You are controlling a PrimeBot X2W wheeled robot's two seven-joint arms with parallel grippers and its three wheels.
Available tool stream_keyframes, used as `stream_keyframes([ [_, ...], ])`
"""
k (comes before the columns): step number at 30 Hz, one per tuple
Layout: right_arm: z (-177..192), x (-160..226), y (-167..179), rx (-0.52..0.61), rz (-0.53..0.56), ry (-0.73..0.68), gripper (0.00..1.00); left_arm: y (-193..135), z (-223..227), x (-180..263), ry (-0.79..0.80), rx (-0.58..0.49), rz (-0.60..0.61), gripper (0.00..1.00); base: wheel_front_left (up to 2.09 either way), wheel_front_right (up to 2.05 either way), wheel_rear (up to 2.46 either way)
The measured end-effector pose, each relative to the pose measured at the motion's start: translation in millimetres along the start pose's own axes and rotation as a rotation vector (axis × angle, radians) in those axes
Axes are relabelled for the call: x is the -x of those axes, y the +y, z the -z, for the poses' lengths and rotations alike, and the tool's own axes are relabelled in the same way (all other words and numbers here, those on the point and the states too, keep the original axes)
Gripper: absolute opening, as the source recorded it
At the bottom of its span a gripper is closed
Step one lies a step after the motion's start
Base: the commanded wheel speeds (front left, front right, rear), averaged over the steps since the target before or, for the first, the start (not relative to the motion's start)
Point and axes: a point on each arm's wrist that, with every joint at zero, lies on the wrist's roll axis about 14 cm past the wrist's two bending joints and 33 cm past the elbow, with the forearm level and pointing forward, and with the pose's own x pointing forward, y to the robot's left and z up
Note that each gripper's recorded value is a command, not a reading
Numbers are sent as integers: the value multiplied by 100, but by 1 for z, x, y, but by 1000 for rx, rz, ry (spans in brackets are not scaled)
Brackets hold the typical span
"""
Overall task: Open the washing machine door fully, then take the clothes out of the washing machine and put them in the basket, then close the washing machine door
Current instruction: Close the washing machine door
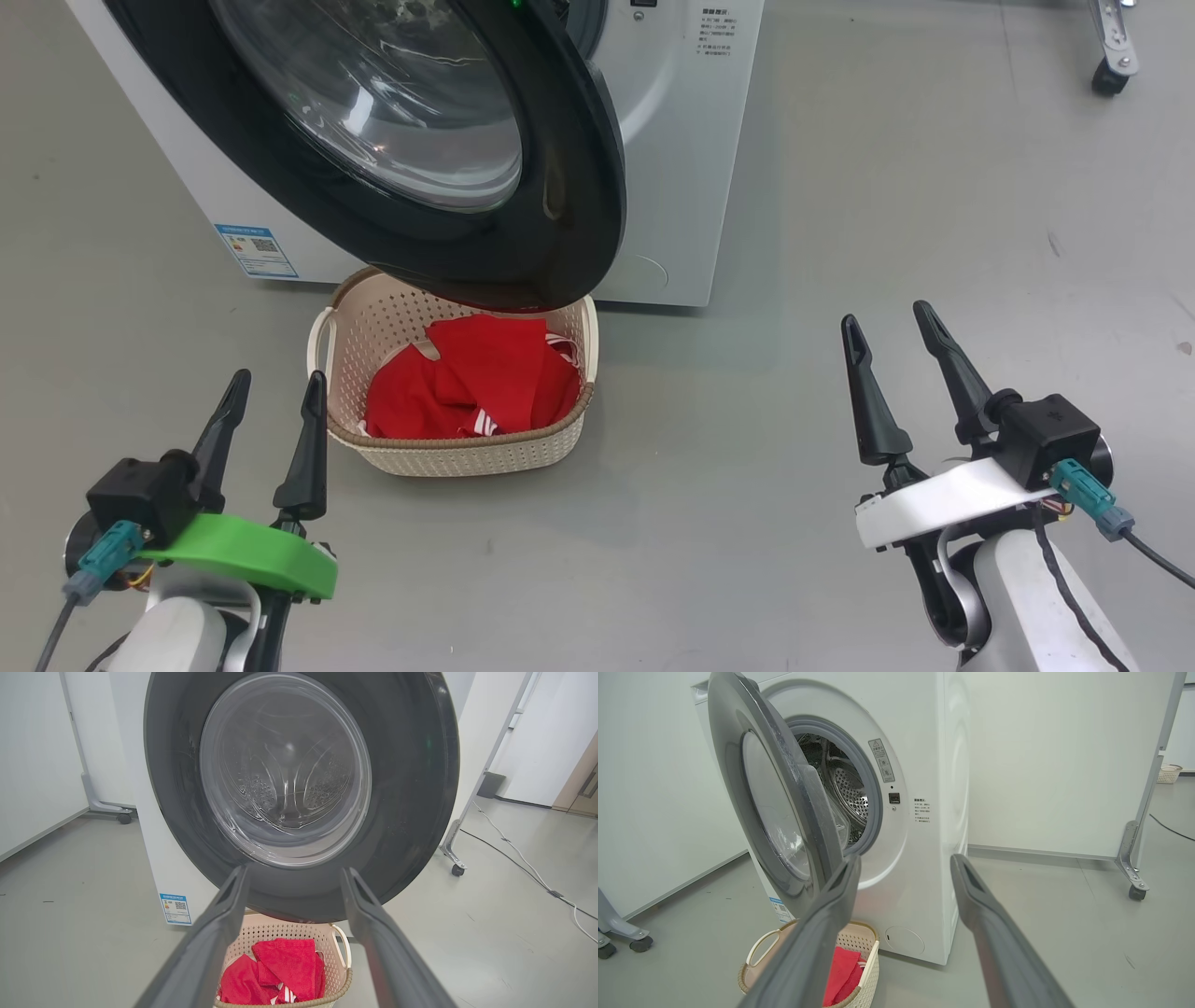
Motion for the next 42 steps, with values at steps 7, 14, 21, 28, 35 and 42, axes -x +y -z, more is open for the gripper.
stream_keyframes([
  [7,1,1,3,-3,-5,2,100,-4,-4,0,-21,-4,-4,100,0,0,0],
  [14,2,0,4,-4,-10,4,100,-3,-9,0,-44,-5,-16,100,0,0,0],
  [21,3,-1,4,-4,-15,7,100,-2,-10,1,-51,-1,-27,100,0,0,0],
  [28,3,-1,4,-2,-15,8,100,-4,-10,1,-57,-8,-21,100,0,0,0],
  [35,4,-1,4,-3,-16,10,100,-5,-9,2,-59,-4,-24,100,0,0,0],
  [42,11,-2,9,8,-42,29,0,-6,-4,2,-48,-1,-18,100,0,0,0],
])
